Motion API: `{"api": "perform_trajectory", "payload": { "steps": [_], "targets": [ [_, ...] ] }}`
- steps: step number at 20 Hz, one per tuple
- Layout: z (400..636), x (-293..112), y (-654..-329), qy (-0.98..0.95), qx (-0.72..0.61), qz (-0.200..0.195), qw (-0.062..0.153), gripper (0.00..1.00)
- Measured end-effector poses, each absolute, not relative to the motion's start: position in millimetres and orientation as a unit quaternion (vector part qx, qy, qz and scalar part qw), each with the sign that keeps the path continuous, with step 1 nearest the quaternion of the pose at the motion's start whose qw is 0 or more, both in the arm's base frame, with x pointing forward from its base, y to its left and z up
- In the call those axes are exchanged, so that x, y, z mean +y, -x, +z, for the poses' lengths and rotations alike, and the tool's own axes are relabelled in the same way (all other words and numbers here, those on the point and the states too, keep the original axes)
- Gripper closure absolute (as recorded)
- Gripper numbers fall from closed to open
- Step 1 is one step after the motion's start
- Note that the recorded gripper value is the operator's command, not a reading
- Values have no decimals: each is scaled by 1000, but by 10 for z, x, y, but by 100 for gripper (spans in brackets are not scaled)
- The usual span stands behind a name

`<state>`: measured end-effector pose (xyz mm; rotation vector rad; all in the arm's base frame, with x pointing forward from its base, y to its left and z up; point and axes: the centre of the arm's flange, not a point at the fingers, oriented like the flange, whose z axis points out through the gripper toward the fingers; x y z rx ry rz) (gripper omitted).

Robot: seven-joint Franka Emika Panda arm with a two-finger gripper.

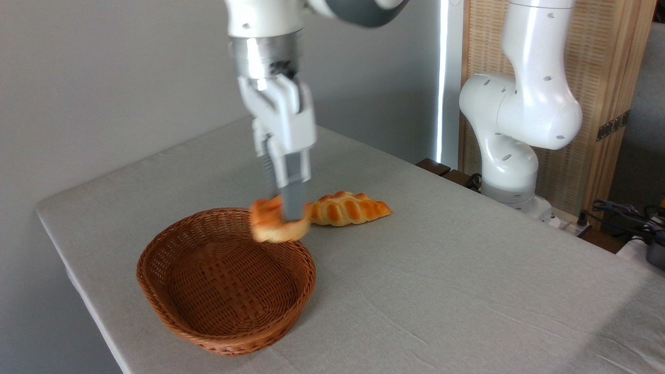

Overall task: Put bread into the basket
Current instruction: 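Lower the orange bun into the basket and open the gripper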

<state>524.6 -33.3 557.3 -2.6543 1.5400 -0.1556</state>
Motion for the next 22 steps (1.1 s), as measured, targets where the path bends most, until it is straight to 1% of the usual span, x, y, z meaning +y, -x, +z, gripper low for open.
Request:
{"api": "perform_trajectory", "payload": {
  "steps": [2,3,4,5,6,8,9,12,22],
  "targets": [
    [5350,-395,-5497,860,504,-71,45,29],
    [5214,-432,-5586,858,507,-72,46,27],
    [5060,-474,-5666,856,510,-70,45,20],
    [4915,-523,-5723,855,513,-64,43,9],
    [4790,-577,-5759,853,518,-58,39,0],
    [4620,-647,-5797,850,524,-49,37,0],
    [4591,-652,-5806,848,527,-46,41,0],
    [4602,-643,-5808,845,530,-45,49,0],
    [4597,-650,-5805,845,531,-44,49,0]
  ]
}}
